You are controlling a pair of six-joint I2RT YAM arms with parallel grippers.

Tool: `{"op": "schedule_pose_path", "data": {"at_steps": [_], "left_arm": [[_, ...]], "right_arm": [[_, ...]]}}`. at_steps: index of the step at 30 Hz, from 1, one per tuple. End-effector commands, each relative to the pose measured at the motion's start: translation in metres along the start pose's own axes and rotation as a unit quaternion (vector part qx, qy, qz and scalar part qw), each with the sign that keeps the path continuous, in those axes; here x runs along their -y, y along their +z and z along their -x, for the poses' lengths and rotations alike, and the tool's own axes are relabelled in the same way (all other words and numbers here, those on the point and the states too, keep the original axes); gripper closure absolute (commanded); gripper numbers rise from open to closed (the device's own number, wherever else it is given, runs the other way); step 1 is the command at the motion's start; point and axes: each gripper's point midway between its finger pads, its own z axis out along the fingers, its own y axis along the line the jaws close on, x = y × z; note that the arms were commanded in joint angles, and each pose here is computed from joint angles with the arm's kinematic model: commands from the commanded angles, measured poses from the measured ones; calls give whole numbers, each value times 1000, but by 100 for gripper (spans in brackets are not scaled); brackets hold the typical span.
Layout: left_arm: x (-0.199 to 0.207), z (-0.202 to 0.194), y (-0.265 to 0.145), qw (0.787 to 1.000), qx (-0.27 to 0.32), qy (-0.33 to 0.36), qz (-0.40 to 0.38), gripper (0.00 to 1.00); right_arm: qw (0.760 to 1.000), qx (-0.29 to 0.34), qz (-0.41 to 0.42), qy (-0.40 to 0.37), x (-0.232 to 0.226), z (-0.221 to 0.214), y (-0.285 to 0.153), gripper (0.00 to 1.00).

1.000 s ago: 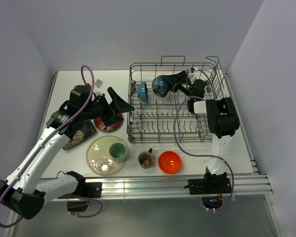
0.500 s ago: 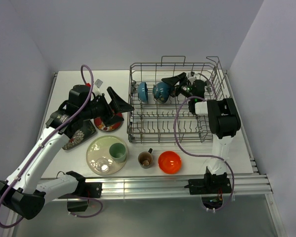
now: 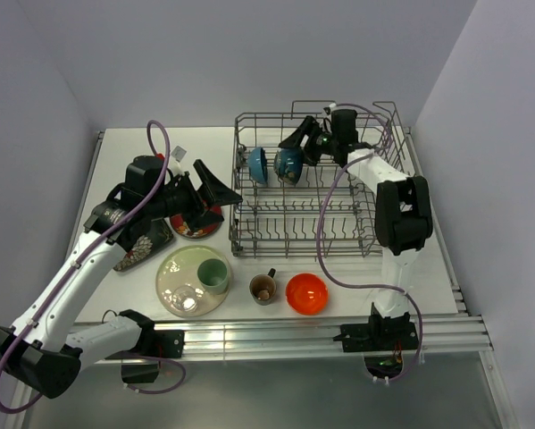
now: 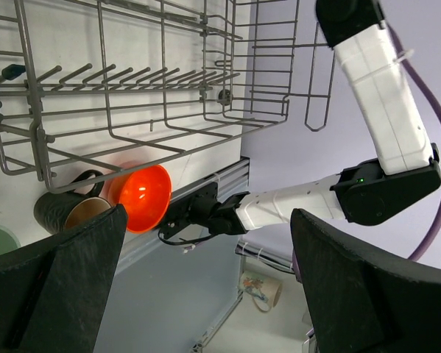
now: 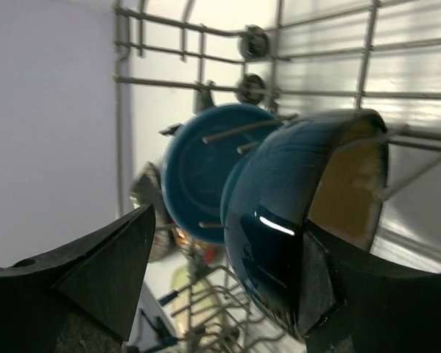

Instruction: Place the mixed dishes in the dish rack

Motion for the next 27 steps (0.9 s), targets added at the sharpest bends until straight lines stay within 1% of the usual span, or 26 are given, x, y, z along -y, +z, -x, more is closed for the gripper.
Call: {"op": "schedule_pose_path", "data": {"at_steps": [1, 2, 3, 4, 5, 7, 8, 9, 16, 27], "left_arm": [[13, 1, -8, 1000, 7, 11, -27, 1], [13, 1, -9, 1000, 8, 11, -27, 1], [12, 1, -9, 1000, 8, 10, -26, 1], [12, 0, -8, 1000, 7, 9, -26, 1], [11, -1, -9, 1000, 5, 8, -25, 1], [10, -3, -9, 1000, 4, 7, -27, 1], [9, -3, -9, 1000, 4, 7, -25, 1], [9, -3, -10, 1000, 5, 7, -24, 1], [6, -5, -10, 1000, 2, 6, -22, 1], [7, -7, -12, 1000, -2, 10, -19, 1]], "right_arm": [[995, -6, -30, -93, -27, 6, -8, 25], [994, -7, -31, -103, -35, 7, -6, 24], [992, -10, -48, -114, -30, 6, -4, 23], [992, -26, -64, -110, -22, -1, -2, 23], [991, -27, -67, -117, -25, -1, -1, 23], [987, -30, -91, -130, -20, -6, -3, 18], [986, -31, -97, -131, -18, -8, -3, 13], [985, -34, -104, -132, -15, -10, -4, 1], [973, -33, -176, -148, 9, -12, -24, 0], [968, -7, -193, -163, 8, -4, -49, 0]]}}
